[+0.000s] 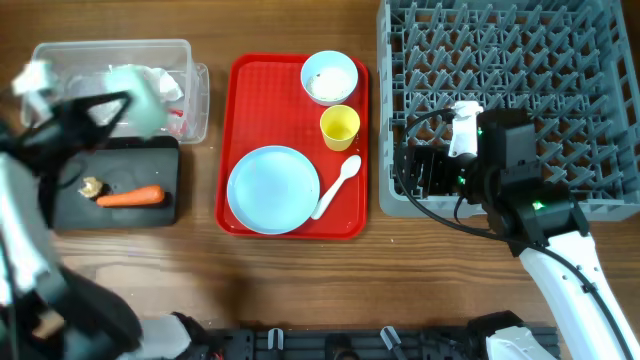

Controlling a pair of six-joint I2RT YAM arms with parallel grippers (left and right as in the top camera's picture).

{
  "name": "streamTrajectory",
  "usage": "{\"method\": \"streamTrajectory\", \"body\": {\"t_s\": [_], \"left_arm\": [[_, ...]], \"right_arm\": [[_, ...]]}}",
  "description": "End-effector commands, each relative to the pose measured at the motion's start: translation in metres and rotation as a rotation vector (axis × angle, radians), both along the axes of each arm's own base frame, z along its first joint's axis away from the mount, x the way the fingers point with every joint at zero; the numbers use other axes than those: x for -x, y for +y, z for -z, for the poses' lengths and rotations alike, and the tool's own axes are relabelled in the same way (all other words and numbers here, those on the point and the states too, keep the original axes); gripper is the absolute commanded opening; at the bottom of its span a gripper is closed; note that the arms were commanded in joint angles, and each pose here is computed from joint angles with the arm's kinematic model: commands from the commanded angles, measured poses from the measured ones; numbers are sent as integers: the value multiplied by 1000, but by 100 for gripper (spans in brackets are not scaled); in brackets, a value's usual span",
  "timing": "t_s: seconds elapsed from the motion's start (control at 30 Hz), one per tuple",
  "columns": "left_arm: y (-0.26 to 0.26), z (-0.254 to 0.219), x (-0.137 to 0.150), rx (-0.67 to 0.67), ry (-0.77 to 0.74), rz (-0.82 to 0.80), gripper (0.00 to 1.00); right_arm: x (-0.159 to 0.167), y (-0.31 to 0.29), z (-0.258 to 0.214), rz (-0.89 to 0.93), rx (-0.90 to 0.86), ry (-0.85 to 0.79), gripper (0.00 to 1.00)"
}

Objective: Sort waste into correct bins and load items into the dishwasher rack
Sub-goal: 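Grasp the white bowl of rice with the left gripper and lift it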

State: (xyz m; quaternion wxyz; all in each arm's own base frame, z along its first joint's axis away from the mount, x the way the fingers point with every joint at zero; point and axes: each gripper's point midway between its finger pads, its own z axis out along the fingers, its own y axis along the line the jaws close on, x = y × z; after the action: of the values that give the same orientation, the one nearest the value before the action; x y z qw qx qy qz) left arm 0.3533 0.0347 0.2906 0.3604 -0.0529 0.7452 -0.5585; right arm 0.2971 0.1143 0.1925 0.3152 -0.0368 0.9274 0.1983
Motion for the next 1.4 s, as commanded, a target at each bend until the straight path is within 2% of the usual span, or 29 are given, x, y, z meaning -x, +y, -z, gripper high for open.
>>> {"method": "streamTrajectory", "body": {"t_s": [0.0,0.13,0.17,0.23,0.33,0.4,0.53,0.6,0.63,0.67,0.77,0.8,0.83,0.93,1.07,1.17,1.23,1.37], "left_arm": [[-67,30,-32,-457,112,-41,4],[-140,87,-74,-1058,79,-187,4],[-155,103,-81,-1185,64,-225,4],[-169,138,-91,-1357,68,-268,4],[-189,196,-93,-1402,120,-168,4],[-184,230,-96,-1391,209,-194,4],[-183,237,-102,-1356,224,-222,5],[-183,237,-102,-1356,224,-223,43],[-183,236,-103,-1354,220,-226,58],[-184,231,-105,-1346,209,-234,66],[-191,172,-120,-1293,125,-288,75],[-208,126,-127,-1194,58,-275,78],[-244,83,-123,-1046,-19,-135,77],[-268,53,-127,-983,-93,-38,78],[-285,91,-150,-1058,-132,61,84],[-297,152,-158,-1101,-100,158,81],[-306,173,-162,-1101,-103,182,81],[-339,203,-158,-1137,-180,271,80]], "right_arm": [[-5,-2,-4,22,1,-9,100],[-4,-2,-3,23,1,-5,100],[-4,-2,-3,23,1,-5,100],[-4,-3,-3,22,2,-6,100],[-4,-3,-3,22,2,-6,100],[-4,-3,-3,22,2,-6,100],[-4,-3,-3,22,3,-6,100],[-3,-3,-2,22,4,-1,99],[-3,-3,-2,22,4,-1,100],[-3,-3,-2,22,4,-1,100],[-3,-3,-2,22,4,-1,100],[-3,-3,-2,22,4,0,100],[-3,-3,-2,22,4,-1,100],[-3,-3,-3,24,1,-1,100],[-2,0,-3,29,-26,13,100],[-3,-4,-4,103,-55,38,99],[-8,-14,-21,187,-108,11,100],[0,-35,-42,232,-109,-57,100]]}}
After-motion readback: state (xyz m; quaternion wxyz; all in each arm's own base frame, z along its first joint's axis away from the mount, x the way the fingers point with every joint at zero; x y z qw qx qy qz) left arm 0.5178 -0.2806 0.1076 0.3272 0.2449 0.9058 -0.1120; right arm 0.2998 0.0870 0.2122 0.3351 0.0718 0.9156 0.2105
